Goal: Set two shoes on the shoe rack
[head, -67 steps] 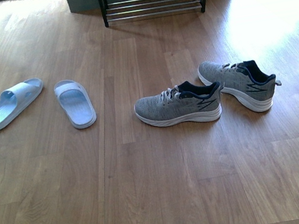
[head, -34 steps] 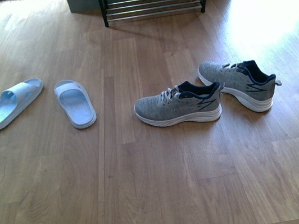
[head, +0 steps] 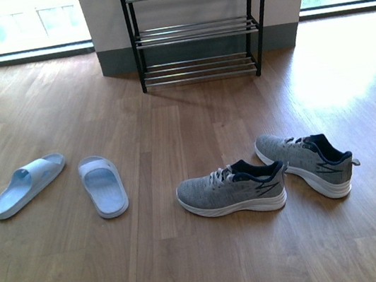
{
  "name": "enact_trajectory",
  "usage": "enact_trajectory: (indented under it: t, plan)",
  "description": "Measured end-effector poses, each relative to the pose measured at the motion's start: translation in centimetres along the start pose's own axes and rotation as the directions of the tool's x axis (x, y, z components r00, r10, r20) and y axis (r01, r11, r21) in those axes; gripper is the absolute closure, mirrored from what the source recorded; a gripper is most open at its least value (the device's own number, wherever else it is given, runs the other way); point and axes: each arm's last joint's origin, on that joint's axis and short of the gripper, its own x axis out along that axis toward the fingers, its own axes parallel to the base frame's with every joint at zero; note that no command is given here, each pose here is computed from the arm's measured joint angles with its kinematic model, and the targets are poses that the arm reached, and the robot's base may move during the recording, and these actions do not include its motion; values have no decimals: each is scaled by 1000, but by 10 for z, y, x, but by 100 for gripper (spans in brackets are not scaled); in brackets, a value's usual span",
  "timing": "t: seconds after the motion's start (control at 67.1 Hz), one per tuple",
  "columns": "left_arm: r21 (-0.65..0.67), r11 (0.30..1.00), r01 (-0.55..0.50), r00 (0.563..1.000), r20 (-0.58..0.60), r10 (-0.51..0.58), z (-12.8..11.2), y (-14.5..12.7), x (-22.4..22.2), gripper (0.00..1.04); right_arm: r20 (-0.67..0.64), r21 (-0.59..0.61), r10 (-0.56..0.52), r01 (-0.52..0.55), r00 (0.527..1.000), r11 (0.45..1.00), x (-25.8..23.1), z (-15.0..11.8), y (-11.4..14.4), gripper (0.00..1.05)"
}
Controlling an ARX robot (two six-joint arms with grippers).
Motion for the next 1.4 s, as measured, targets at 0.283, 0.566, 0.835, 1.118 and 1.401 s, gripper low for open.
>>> enact_trajectory:
  t: [0.283, 0.566, 0.835, 1.118, 1.401]
  plan:
    - [0, 1000, 0, 1000, 0, 0, 0, 0, 0, 9, 0, 0, 0, 0, 1000, 1000, 0, 0, 0, 9]
    - [0, 1000, 0, 1000, 0, 0, 0, 0, 0, 9, 0, 0, 0, 0, 1000, 1000, 0, 0, 0, 9]
    - [0, 1000, 0, 1000, 0, 0, 0, 0, 0, 9, 0, 0, 0, 0, 1000, 1000, 0, 0, 0, 9]
    - [0, 1000, 0, 1000, 0, 0, 0, 0, 0, 9, 0, 0, 0, 0, 1000, 1000, 0, 0, 0, 9]
    - [0, 1000, 0, 1000, 0, 0, 0, 0, 0, 9, 0, 0, 1, -1, 1000, 1000, 0, 0, 0, 9]
